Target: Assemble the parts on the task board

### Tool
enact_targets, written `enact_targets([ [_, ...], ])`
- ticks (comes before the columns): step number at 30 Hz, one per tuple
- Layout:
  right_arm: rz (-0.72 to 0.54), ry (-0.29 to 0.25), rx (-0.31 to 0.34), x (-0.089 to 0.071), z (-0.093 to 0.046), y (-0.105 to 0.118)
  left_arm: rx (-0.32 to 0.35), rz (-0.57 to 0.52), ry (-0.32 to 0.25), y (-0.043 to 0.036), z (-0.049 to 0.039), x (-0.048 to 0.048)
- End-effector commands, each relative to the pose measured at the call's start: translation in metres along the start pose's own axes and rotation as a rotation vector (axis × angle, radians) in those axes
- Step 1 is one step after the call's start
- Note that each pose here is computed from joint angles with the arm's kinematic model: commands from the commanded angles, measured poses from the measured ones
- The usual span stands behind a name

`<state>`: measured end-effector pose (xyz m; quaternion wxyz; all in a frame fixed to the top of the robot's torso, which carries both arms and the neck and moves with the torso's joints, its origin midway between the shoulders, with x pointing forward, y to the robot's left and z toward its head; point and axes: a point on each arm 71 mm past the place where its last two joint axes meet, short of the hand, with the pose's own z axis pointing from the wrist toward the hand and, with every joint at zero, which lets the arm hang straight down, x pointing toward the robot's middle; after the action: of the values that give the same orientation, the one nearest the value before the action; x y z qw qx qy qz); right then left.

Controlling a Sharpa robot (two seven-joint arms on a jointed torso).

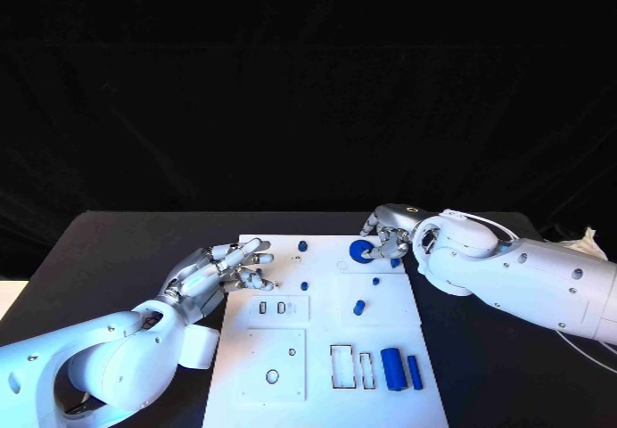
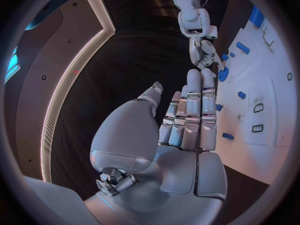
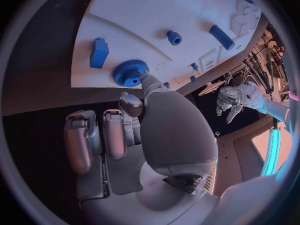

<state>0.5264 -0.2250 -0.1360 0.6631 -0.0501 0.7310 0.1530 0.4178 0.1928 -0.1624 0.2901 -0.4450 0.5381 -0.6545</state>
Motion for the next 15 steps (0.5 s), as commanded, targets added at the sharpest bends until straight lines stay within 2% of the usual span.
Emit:
enact_targets([
  [1,-0.021,0.03,0.01,0.0034,0.0016,-0.0004,0.004,-0.012,0.025,-0.0008,0.0003,0.003],
  [15,-0.033,0.037,0.002,0.0058,0.0042,0.0027,-0.001,-0.012,0.026,-0.0005,0.0004,0.0024],
])
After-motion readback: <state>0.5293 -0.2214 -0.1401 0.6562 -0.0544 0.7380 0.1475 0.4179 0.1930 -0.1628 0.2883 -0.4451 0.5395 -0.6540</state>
